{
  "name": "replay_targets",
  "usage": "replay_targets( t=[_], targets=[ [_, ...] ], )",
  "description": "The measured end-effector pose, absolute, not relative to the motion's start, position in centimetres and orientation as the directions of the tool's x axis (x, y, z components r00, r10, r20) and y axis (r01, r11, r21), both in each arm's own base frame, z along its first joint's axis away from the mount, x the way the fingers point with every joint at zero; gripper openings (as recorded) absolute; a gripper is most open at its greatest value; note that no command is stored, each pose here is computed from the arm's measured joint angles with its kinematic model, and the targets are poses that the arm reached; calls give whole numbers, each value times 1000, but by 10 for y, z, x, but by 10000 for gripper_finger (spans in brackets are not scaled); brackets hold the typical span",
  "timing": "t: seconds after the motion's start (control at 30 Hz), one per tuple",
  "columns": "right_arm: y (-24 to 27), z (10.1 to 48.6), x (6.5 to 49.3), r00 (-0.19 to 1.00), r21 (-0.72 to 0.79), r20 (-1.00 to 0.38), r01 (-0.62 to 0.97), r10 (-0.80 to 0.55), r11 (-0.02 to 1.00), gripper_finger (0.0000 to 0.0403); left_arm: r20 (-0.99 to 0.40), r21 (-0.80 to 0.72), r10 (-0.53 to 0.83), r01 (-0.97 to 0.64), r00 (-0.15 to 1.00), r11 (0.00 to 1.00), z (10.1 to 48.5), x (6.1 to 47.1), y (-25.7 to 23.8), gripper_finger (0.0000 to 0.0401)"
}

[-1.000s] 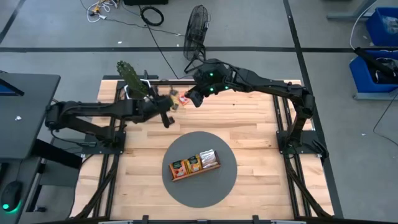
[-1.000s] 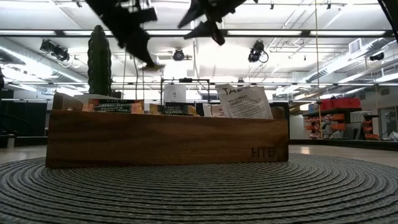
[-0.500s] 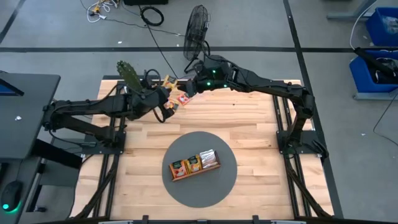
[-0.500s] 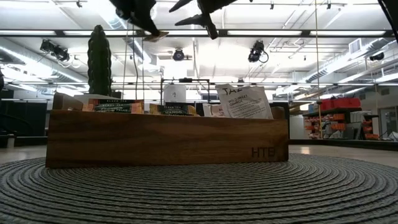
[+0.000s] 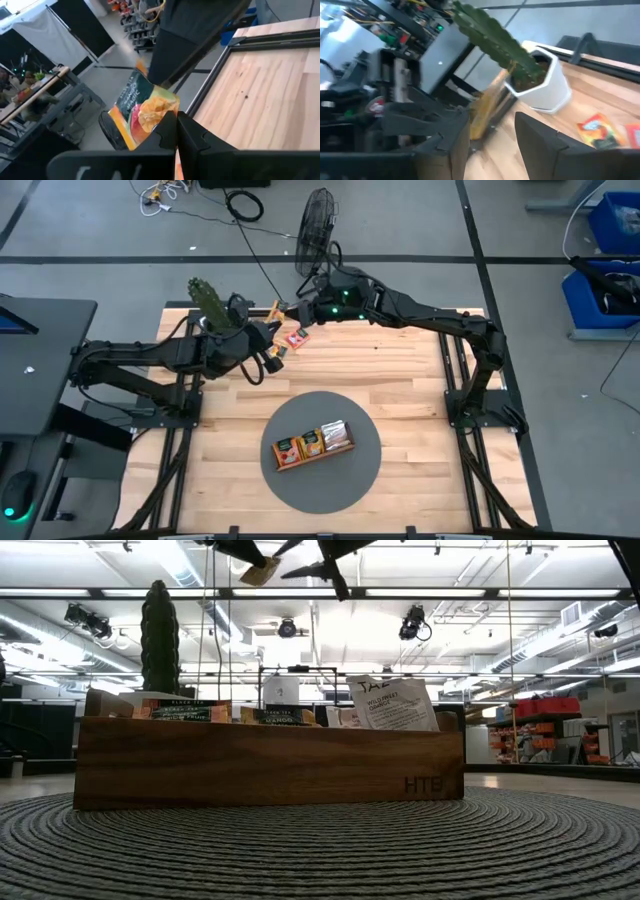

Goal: Pick & Place Tea
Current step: Put the bottom yellow tea bag into the middle section of the wooden organizer

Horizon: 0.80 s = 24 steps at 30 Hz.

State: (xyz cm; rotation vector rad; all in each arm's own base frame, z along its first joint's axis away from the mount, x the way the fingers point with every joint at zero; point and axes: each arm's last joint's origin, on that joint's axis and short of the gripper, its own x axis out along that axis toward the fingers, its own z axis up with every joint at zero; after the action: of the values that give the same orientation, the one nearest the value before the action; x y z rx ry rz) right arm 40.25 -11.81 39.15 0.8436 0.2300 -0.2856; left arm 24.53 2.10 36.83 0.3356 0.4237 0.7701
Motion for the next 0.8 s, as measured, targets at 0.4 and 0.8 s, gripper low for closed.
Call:
replay_targets(
  t=[0.4,0.8],
  targets=[
    [-113,393,404,949,751,-294,305,-117,586,164,-241,500,727,-559,643,661,368,246,22,2],
    [-114,397,405,957,702,-256,283,-139,653,11,-229,507,706,-538,670,674,370,248,20,4]
  ],
)
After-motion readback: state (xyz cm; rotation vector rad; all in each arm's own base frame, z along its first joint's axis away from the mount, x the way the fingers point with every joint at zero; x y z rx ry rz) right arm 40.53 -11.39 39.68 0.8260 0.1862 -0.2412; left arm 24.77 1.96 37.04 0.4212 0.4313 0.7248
